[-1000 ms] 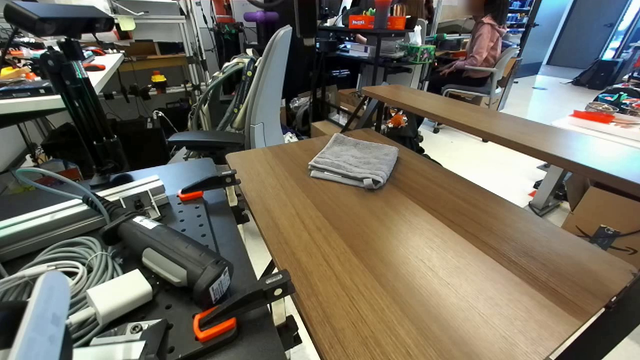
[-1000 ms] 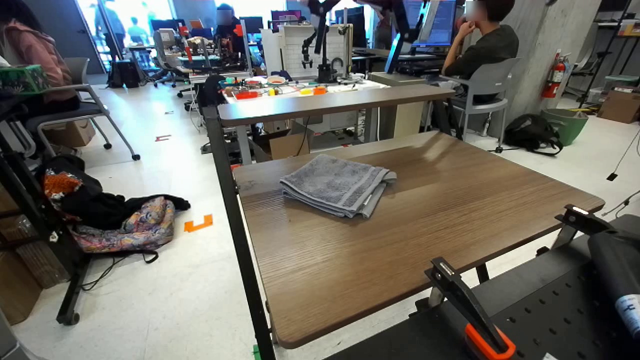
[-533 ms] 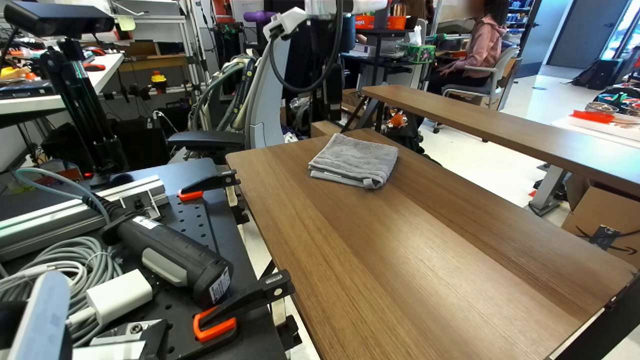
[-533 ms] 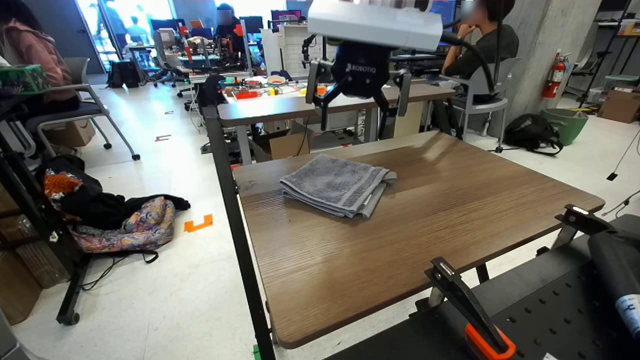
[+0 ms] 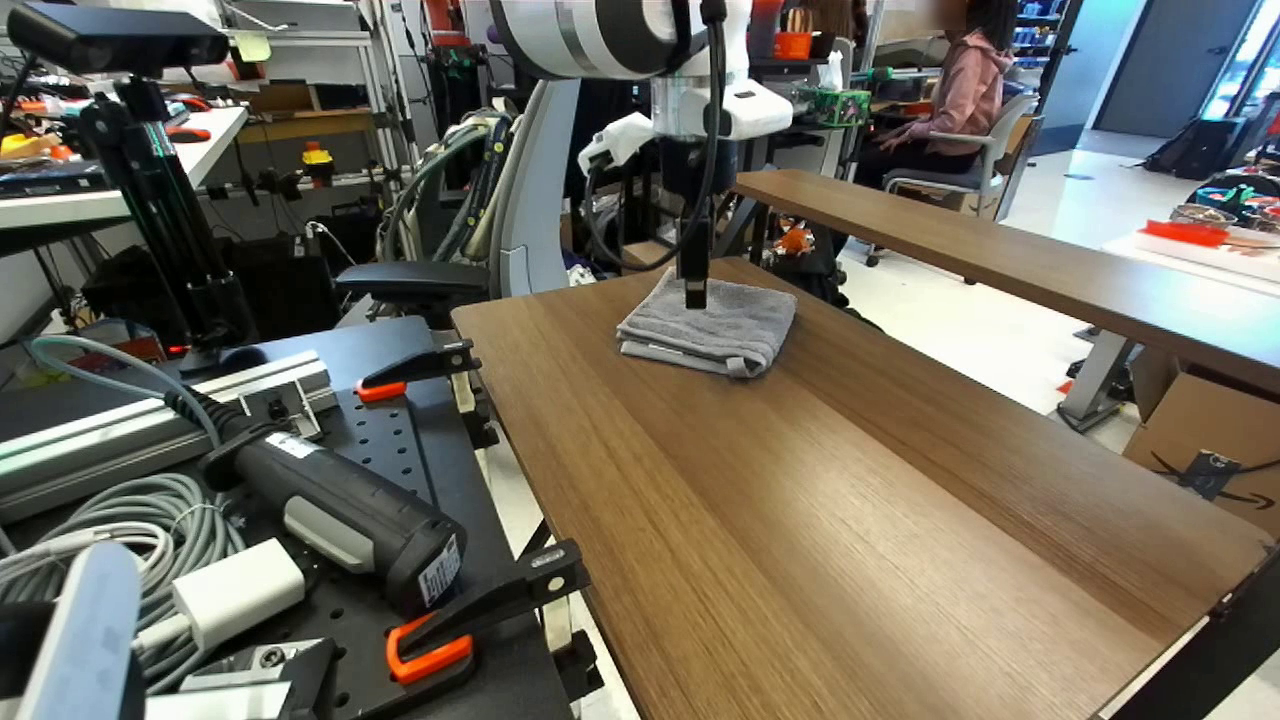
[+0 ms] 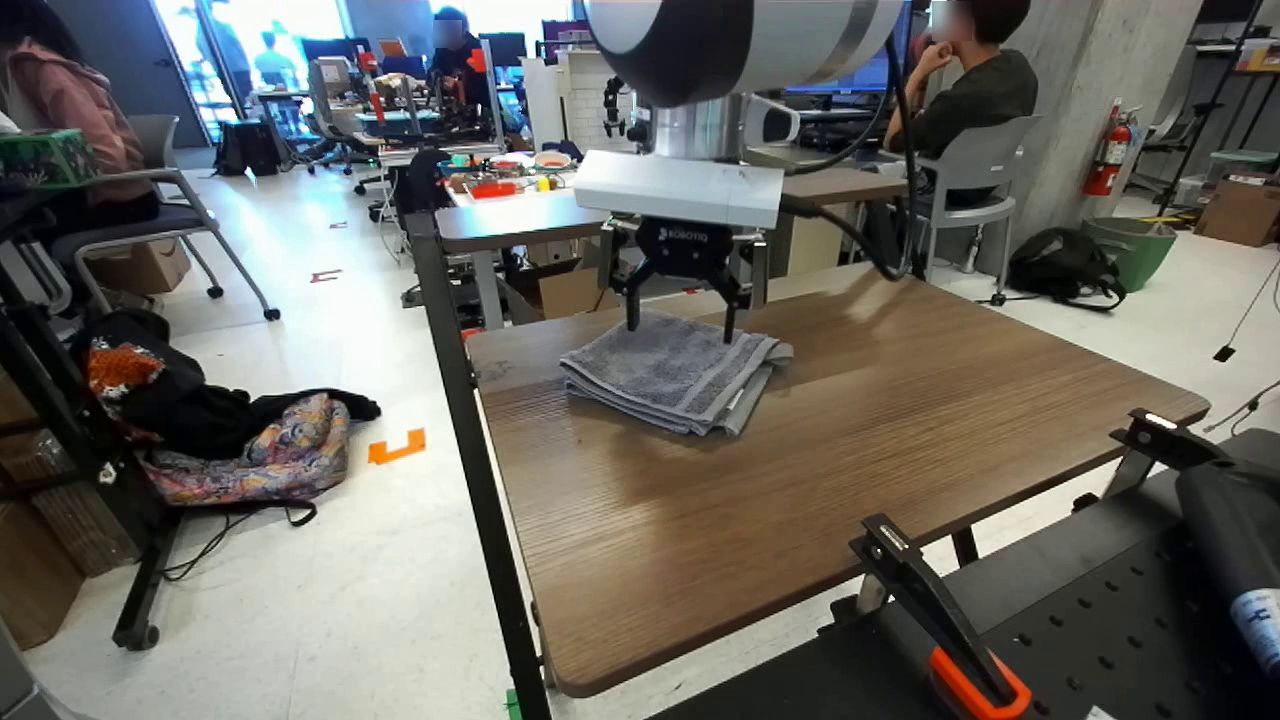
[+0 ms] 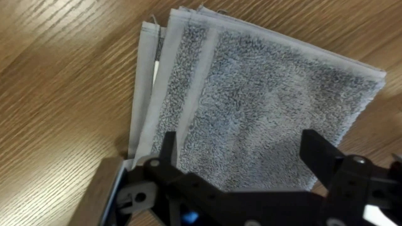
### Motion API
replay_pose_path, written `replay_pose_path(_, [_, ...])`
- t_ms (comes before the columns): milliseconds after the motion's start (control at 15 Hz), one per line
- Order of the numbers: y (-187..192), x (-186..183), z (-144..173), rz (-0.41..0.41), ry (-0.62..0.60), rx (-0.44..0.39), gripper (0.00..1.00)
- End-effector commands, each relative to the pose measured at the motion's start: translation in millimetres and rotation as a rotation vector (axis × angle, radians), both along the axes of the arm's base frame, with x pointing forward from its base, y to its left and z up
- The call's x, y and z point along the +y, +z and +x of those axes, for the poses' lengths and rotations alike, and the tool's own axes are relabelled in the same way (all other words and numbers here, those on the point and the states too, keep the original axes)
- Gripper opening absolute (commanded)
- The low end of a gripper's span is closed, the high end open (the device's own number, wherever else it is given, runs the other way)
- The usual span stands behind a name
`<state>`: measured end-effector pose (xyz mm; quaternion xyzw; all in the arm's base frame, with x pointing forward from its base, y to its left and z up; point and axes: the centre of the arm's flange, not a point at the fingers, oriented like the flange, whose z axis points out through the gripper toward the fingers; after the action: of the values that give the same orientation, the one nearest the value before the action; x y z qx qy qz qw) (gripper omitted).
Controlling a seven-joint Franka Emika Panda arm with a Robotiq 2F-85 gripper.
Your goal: Move the towel to the right
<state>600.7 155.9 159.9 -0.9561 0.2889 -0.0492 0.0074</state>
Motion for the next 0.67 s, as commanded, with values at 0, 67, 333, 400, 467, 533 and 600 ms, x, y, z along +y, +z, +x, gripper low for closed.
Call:
replay_pose_path(0, [-17,7,18,-0.007,-0.020,0.021,1.00])
replay_pose_path(67, [-20,7,19,-0.008,-0.019,0.025,1.00])
replay_pose_path(333, [-31,2,21,-0.016,-0.021,0.038,1.00])
replay_pose_path(400, [-34,0,20,-0.020,-0.019,0.045,1.00])
replay_pose_path(467, [-36,-3,18,-0.025,-0.021,0.054,1.00])
replay_pose_path(533, [-39,-7,17,-0.031,-0.021,0.060,1.00])
replay_pose_path(600, [-42,-11,15,-0.037,-0.024,0.075,1.00])
